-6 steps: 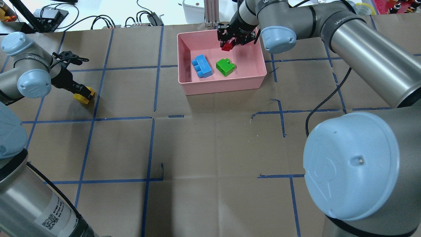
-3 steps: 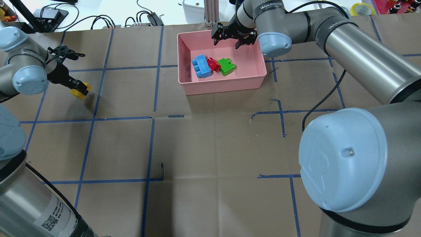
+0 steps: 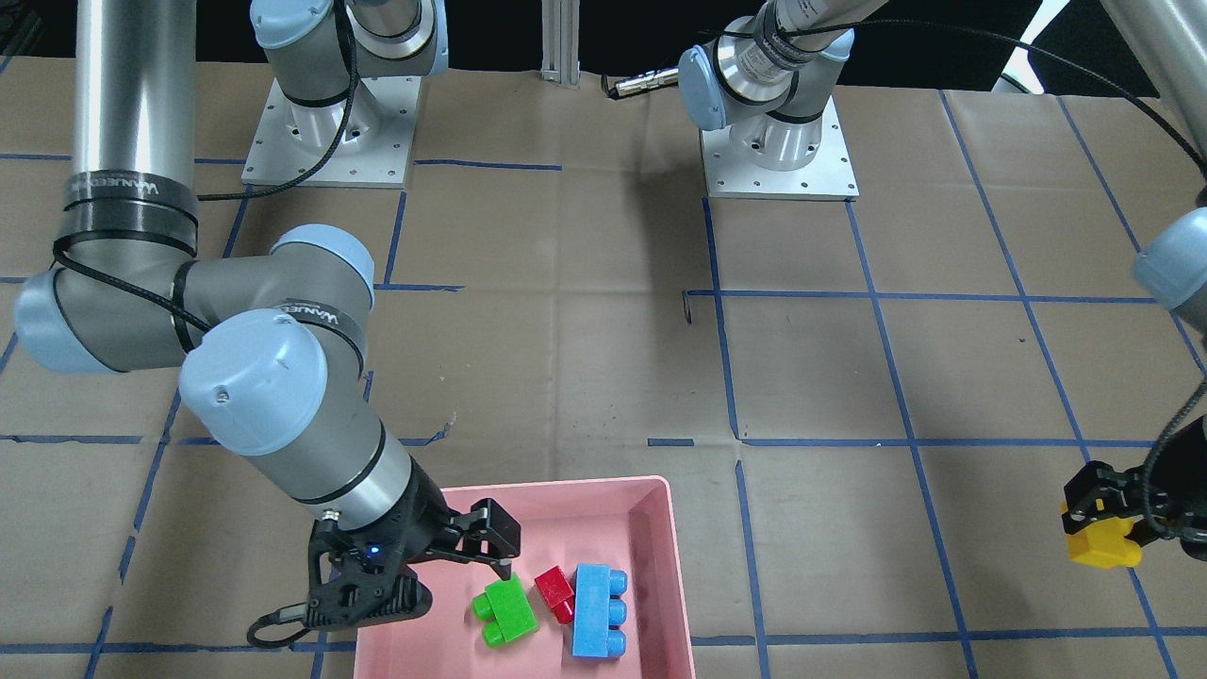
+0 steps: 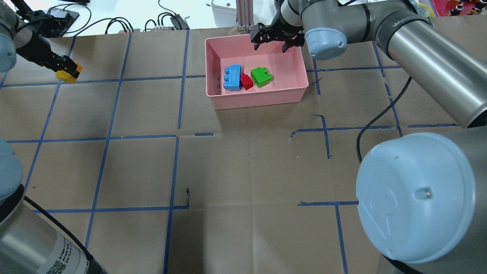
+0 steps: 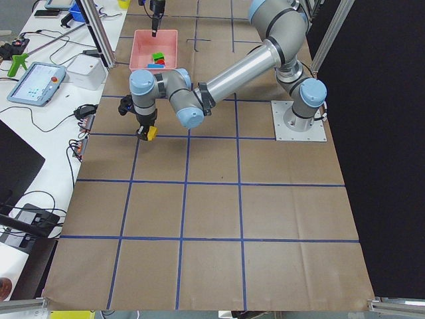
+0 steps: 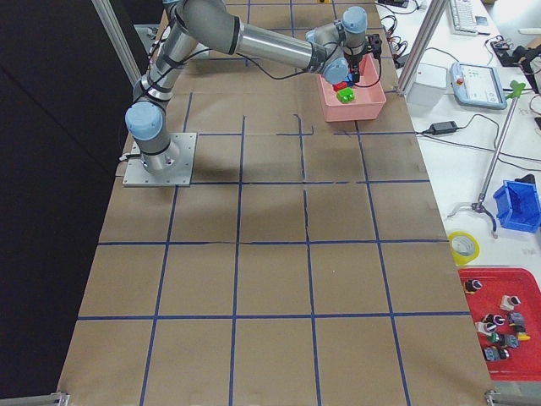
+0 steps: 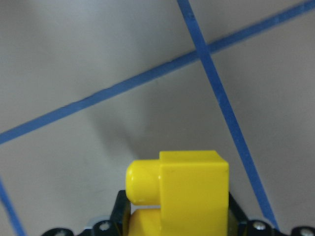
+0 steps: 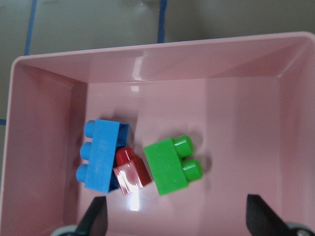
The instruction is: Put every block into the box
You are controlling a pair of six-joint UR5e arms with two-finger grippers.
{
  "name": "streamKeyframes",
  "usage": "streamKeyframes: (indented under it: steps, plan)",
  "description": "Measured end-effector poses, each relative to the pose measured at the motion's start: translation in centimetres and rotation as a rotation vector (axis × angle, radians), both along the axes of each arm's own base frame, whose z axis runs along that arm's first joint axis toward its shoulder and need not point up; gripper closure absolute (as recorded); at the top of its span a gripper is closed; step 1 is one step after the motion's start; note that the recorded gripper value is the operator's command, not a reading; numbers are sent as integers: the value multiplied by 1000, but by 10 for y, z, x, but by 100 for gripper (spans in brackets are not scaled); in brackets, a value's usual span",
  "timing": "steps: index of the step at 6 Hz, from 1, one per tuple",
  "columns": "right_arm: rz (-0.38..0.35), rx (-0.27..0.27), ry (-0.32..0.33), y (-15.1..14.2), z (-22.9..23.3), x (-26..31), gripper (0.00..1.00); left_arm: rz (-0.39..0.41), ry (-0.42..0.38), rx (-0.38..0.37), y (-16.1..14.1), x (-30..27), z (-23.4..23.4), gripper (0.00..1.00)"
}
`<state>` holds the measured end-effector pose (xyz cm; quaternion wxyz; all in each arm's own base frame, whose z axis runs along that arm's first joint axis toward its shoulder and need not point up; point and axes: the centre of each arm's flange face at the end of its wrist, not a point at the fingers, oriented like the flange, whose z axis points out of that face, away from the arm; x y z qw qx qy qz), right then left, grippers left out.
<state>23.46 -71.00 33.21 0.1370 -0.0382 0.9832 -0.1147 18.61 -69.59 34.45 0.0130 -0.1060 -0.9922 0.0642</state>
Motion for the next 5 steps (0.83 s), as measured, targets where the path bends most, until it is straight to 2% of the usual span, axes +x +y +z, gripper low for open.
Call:
streamKeyframes:
  steps: [1,2,3,4,5]
  plan:
    - [17,7,43,7,26,-24,0,98,38,29,-11,-20,36,98]
    - [59,-15,96,18,57,-44,0,172,64,50,-22,-56,62,98]
    - [96,-3,143,38,88,-54,0,237,79,58,-33,-106,77,98]
    - [110,68,160,73,122,-59,0,302,94,60,-45,-170,81,98]
    - [121,171,168,114,148,-62,0,363,108,60,-57,-237,80,98]
